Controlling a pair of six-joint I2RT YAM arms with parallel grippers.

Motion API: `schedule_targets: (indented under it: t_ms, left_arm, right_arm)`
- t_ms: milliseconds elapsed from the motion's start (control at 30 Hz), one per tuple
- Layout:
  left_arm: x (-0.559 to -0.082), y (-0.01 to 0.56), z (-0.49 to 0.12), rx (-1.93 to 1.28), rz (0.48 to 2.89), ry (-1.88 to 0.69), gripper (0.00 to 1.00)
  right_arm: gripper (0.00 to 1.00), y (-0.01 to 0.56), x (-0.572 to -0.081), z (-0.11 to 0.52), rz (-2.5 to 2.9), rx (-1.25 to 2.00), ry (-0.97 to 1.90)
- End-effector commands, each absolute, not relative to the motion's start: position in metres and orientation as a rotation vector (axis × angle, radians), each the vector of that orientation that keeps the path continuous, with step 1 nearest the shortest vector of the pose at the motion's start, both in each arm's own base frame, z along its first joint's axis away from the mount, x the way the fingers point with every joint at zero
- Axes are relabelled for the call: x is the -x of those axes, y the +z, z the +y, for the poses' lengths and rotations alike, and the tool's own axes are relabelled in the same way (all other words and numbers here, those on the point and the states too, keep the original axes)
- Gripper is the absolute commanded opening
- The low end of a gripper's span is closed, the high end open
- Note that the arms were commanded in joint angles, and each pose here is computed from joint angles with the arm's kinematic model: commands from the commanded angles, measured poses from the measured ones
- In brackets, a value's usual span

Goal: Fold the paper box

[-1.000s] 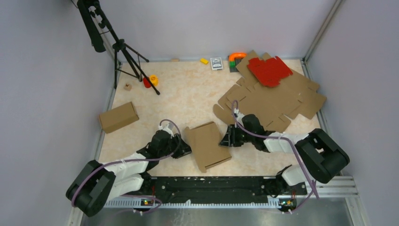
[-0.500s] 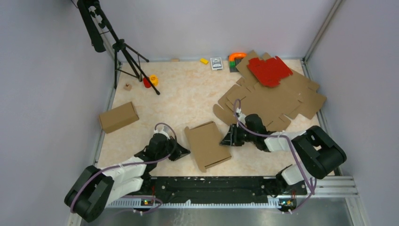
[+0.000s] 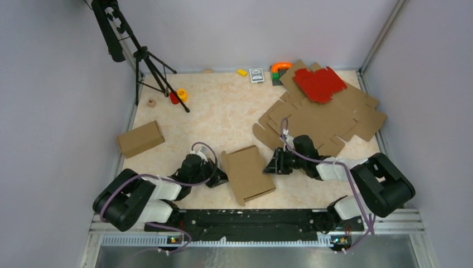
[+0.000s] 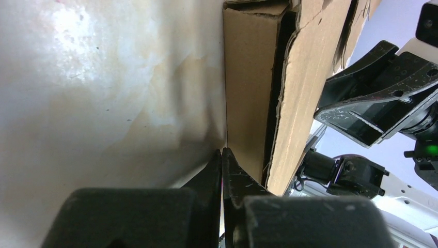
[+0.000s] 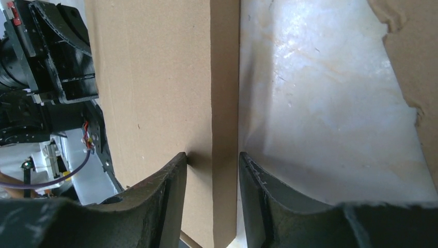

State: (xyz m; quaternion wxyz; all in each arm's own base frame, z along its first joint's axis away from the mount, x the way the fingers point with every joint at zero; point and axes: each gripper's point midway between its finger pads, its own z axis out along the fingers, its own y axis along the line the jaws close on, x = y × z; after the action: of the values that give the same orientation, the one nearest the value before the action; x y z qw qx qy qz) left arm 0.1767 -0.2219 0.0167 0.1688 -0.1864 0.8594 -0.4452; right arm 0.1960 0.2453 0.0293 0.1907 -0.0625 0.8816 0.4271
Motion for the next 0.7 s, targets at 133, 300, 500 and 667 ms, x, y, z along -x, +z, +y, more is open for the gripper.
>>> schedule_targets:
  t_ms: [133,300,500,667]
  left_arm:
    - [-0.181,0.012,-0.22,0.515,2.466,-1.217,0.0]
    - [-0.182,0.013,-0.22,0.513,2.46,-1.217,0.0]
    - [-0.182,0.015,-0.222,0.507,2.46,-1.227,0.0]
    - [-0.182,0.02,-0.225,0.483,2.459,-1.254,0.0]
  right_arm:
    - [0.42,0.053,-0.207,0.233,2.429,0.137,1.153]
    - [0.4,0.052,-0.208,0.229,2.435,0.125,1.131]
    - [0.32,0.038,-0.204,0.231,2.469,0.133,1.148]
    - [0.23,0.021,-0.203,0.224,2.52,0.135,1.08]
